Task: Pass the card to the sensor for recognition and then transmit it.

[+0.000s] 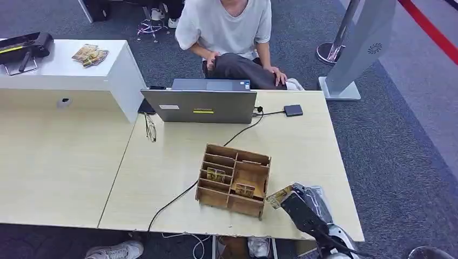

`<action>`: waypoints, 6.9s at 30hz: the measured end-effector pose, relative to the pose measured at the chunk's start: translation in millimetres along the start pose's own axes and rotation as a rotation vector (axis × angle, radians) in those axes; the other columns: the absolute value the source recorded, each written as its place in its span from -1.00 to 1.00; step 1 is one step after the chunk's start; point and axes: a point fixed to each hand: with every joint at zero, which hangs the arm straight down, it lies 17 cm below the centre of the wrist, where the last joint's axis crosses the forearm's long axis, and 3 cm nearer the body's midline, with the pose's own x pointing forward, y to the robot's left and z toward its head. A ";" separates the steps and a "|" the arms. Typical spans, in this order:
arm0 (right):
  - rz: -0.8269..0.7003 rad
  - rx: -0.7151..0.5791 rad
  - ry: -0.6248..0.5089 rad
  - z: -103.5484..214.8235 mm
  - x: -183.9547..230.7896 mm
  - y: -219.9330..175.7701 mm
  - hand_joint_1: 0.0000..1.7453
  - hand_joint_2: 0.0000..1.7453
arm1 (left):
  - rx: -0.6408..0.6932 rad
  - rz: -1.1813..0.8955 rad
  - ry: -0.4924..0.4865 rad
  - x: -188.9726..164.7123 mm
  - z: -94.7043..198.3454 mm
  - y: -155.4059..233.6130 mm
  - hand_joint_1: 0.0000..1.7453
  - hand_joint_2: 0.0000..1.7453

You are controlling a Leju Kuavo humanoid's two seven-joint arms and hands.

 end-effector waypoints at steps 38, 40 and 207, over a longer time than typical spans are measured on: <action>0.037 -0.073 -0.423 0.8 138.5 -42.3 1.00 1.00 | -0.001 0.009 -0.008 1.5 0.1 -0.3 -1.00 -1.00; 0.053 -0.082 -0.460 -4.1 154.2 -43.3 1.00 1.00 | -0.003 0.006 -0.009 1.8 0.2 -0.7 -1.00 -1.00; -0.137 -0.191 -0.509 31.8 186.4 53.9 -1.00 1.00 | -0.009 0.004 -0.009 1.9 -0.1 -1.1 -1.00 -1.00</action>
